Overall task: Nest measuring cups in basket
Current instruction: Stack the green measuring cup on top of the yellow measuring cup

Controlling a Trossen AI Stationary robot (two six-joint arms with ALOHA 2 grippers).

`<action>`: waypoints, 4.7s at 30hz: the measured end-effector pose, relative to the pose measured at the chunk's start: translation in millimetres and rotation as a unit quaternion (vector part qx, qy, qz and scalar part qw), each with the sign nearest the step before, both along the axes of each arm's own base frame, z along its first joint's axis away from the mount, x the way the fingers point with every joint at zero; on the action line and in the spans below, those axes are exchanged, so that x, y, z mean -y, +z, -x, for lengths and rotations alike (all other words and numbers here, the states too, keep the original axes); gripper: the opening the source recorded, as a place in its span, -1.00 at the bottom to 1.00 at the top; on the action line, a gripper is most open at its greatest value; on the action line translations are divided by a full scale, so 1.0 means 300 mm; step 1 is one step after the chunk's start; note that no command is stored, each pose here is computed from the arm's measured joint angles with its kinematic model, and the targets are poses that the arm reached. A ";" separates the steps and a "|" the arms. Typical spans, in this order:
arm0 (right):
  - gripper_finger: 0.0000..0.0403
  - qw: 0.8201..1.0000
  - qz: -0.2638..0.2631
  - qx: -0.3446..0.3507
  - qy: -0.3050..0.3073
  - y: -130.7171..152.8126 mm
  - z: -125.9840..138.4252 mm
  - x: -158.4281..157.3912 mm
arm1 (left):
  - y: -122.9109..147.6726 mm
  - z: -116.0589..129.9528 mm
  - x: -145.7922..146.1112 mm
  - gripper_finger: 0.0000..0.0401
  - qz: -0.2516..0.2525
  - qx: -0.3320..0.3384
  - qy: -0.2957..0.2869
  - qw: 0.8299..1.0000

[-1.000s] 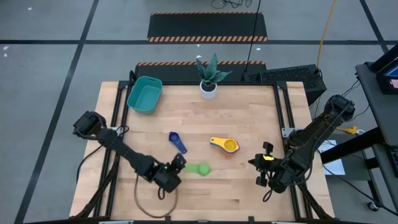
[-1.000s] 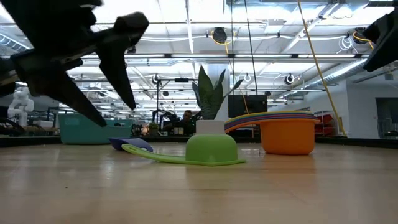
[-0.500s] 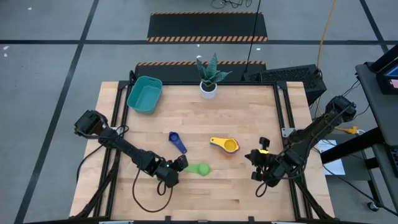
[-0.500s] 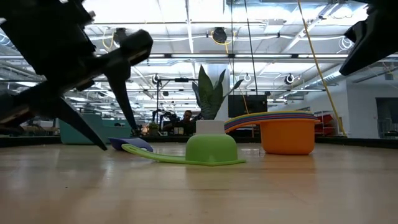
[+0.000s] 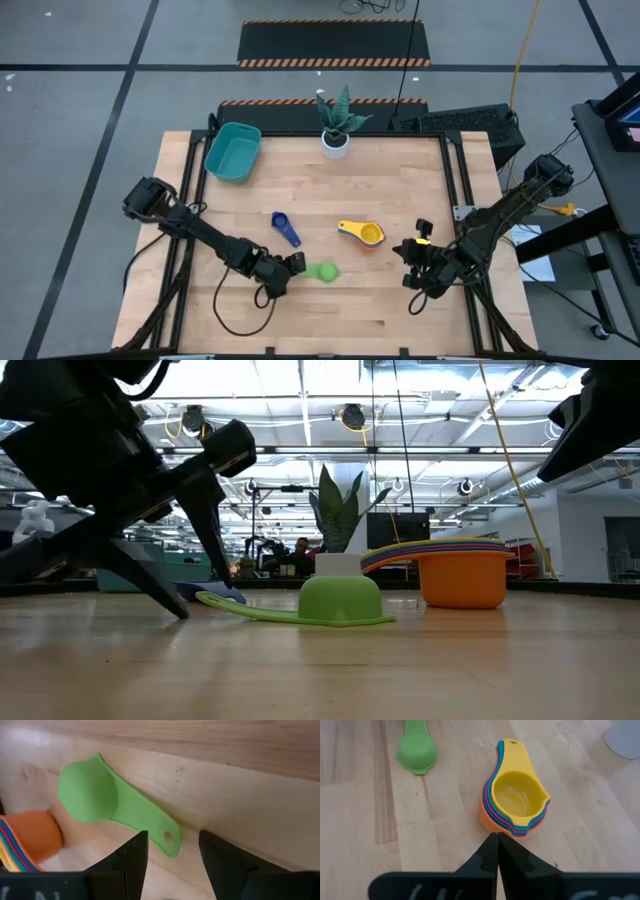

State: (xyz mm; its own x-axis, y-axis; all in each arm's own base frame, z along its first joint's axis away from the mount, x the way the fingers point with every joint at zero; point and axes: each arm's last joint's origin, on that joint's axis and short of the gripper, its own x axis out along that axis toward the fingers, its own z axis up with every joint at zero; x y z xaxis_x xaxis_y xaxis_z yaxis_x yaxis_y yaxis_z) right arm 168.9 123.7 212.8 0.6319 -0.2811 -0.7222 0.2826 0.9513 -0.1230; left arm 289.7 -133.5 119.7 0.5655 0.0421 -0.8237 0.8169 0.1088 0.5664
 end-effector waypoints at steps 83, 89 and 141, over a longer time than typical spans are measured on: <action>-1.00 0.947 0.235 0.210 0.065 0.228 -0.038 -0.026 | 0.062 -0.292 -0.551 -0.93 0.759 0.037 0.324 0.563; -1.00 0.946 0.239 0.208 0.068 0.228 -0.038 -0.026 | 0.064 -0.295 -0.558 -0.90 0.767 0.043 0.320 0.554; -1.00 0.952 0.214 0.206 0.074 0.200 -0.035 -0.025 | 0.032 -0.300 -0.542 0.16 0.670 0.156 0.368 0.625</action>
